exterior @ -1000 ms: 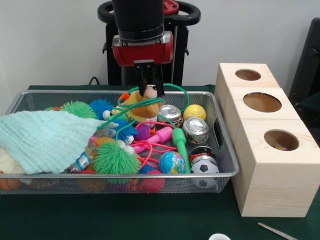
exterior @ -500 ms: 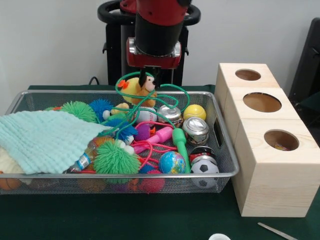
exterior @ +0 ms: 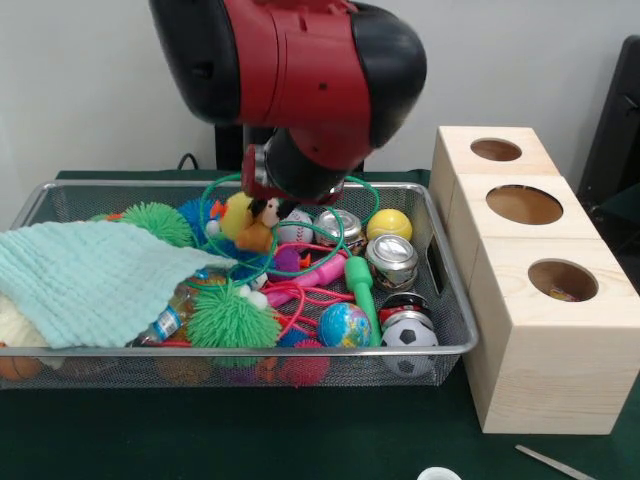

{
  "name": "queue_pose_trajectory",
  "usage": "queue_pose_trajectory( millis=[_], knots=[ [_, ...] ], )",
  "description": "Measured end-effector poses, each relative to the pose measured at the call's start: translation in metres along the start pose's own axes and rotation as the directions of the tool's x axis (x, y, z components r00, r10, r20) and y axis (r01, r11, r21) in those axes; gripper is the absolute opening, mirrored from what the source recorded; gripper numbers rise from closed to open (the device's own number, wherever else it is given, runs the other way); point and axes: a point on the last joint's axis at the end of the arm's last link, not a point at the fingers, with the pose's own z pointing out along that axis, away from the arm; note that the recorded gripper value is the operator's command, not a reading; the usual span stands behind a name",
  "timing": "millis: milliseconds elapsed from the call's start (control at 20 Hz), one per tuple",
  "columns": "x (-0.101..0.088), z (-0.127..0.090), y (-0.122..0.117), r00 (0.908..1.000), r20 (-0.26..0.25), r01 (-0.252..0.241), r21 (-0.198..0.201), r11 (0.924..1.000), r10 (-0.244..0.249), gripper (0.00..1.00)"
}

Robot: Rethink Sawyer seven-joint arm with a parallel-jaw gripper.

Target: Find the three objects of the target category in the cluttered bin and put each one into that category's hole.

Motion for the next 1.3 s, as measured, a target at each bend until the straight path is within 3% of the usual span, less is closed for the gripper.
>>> queue_pose_trajectory(
  millis=[200,400,550,750,1100,1200,1300],
  knots=[
    [-0.016,0.022,-0.006,0.9997,-0.023,-0.004,0.063,0.9980,0.006,0.00],
    [-0.021,0.028,-0.007,0.9949,-0.098,-0.017,0.103,0.9945,0.027,0.00],
    [-0.020,0.026,-0.009,0.9822,-0.180,-0.032,0.133,0.9906,0.055,0.00],
    [-0.017,0.024,-0.012,0.9684,-0.236,-0.045,0.158,0.9865,0.081,0.00],
    [-0.016,0.023,-0.024,0.9654,-0.238,-0.065,0.177,0.9821,0.107,0.00],
    [-0.018,0.021,-0.028,0.9721,-0.208,-0.072,0.180,0.9811,0.109,0.00],
    [-0.024,0.017,-0.031,0.9837,-0.146,-0.078,0.178,0.9809,0.105,0.00]
  ],
)
